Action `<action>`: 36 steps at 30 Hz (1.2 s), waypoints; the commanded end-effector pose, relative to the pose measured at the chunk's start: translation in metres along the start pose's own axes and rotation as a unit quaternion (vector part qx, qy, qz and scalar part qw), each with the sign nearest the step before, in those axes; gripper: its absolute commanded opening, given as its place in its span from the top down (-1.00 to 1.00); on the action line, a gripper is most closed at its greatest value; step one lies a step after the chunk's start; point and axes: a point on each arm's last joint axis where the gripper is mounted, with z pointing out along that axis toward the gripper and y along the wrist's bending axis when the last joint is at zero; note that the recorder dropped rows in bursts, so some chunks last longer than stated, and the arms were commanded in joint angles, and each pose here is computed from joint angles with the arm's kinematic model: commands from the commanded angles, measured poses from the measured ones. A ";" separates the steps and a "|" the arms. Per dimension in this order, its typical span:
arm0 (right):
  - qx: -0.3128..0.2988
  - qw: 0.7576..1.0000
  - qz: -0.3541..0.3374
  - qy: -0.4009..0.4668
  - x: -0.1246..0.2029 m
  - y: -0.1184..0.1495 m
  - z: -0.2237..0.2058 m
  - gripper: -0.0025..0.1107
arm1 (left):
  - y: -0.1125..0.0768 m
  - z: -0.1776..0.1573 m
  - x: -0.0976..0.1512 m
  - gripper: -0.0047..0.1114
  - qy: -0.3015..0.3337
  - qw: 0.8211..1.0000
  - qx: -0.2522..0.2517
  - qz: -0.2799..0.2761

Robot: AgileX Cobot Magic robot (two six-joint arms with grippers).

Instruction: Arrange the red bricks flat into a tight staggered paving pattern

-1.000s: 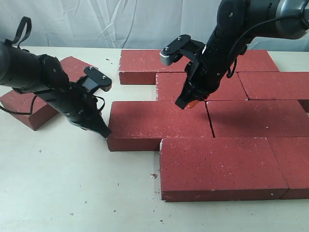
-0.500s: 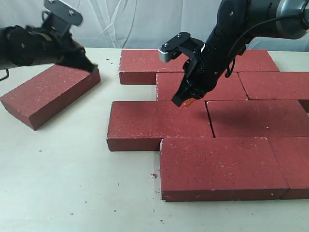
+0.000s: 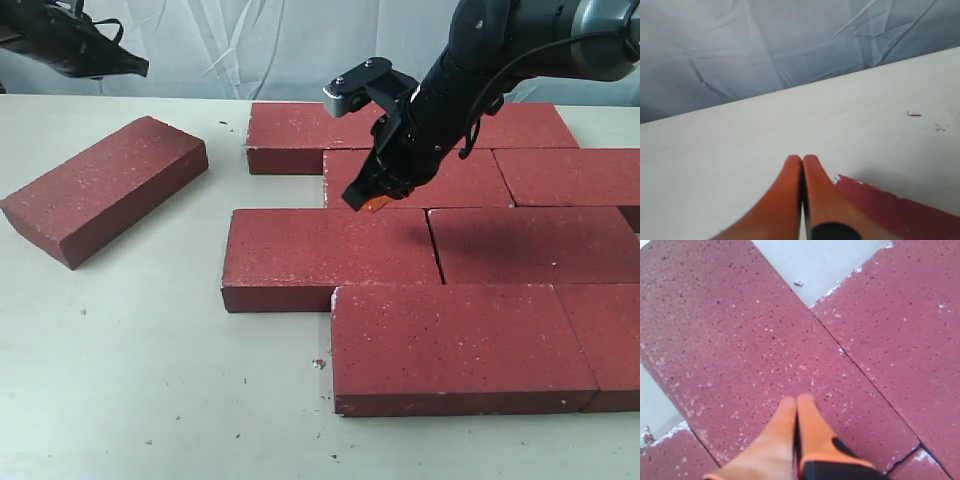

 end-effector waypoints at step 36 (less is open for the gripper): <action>0.012 1.000 0.002 -0.019 -0.002 -0.003 -0.004 0.97 | -0.058 0.033 0.006 0.92 0.224 0.932 0.258 0.123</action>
